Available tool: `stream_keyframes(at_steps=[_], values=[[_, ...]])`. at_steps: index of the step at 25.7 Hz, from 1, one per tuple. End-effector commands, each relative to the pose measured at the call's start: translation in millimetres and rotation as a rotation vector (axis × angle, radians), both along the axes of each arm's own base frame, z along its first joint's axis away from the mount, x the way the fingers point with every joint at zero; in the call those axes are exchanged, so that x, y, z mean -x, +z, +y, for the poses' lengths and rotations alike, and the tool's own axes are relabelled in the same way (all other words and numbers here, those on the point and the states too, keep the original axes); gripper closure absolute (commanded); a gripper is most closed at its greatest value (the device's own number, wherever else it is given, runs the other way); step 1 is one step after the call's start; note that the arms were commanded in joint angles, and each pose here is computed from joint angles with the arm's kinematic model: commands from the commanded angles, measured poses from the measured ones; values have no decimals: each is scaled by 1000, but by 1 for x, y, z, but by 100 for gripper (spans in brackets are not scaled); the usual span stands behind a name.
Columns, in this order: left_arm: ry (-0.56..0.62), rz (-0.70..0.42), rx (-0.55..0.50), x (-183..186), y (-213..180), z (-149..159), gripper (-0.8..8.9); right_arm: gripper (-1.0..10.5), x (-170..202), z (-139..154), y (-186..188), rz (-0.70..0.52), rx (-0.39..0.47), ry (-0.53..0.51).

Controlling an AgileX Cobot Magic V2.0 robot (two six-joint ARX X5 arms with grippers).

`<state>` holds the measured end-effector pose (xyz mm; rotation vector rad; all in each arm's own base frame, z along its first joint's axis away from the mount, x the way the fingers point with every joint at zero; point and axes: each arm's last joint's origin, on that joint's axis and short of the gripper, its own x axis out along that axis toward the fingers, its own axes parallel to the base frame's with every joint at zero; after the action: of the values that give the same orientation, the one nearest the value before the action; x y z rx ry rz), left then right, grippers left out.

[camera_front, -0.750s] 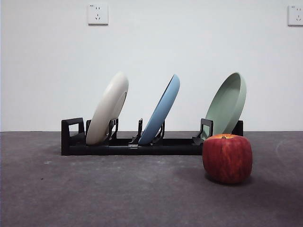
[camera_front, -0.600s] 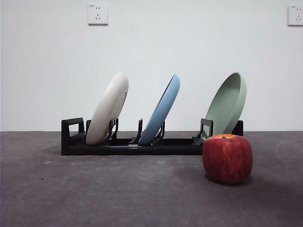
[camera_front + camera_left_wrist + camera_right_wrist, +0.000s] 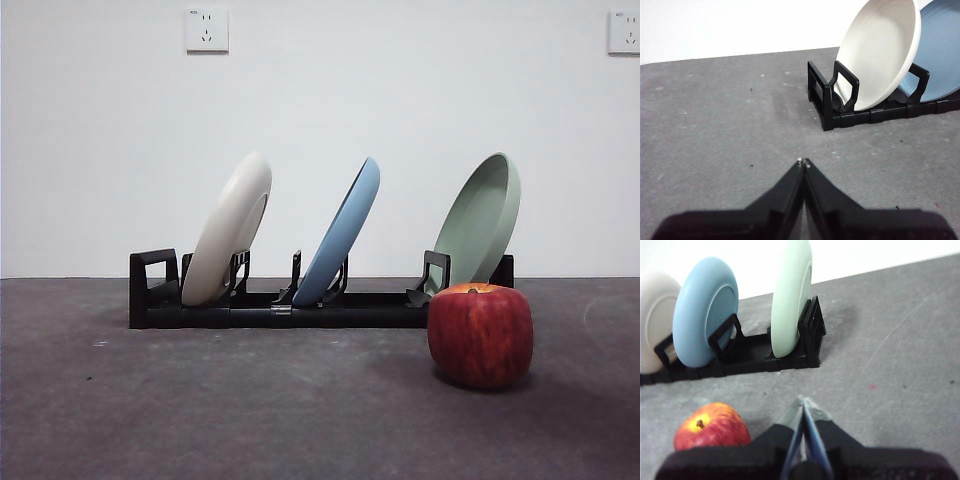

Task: Take the yellow plate from the plate rack,put the plate on the table,take the apple from the table,put the apple in the plate

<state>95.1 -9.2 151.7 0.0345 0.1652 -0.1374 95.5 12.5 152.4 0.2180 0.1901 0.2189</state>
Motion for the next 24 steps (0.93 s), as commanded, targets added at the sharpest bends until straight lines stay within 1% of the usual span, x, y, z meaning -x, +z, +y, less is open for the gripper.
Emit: stream_keyframes(at_steps=[1,3,4,6,7,9,11,13,18,24], values=[[5,0,6,-1,-3,0,818,946,0,0,-5,40,-81,-17],[1,-1,12,-1,-3,0,818,946,0,0,-5,45,-100,-20],[2,1,31,-1,-3,0,818,947,0,0,-5,47,-110,-22],[12,6,83,-1,-3,0,819,950,0,0,-4,51,-129,-25],[22,5,130,-1,-2,0,819,951,0,0,-3,54,-149,-29],[35,-2,190,-1,0,0,819,957,0,0,-1,56,-185,-35],[39,-15,238,-1,4,0,819,957,1,0,3,53,-210,-39],[41,-25,269,0,9,0,819,957,1,0,10,42,-218,-39],[53,-48,276,2,28,1,819,957,1,0,34,18,-222,-36],[66,-43,273,-3,63,1,819,957,-5,0,74,15,-221,-35]])
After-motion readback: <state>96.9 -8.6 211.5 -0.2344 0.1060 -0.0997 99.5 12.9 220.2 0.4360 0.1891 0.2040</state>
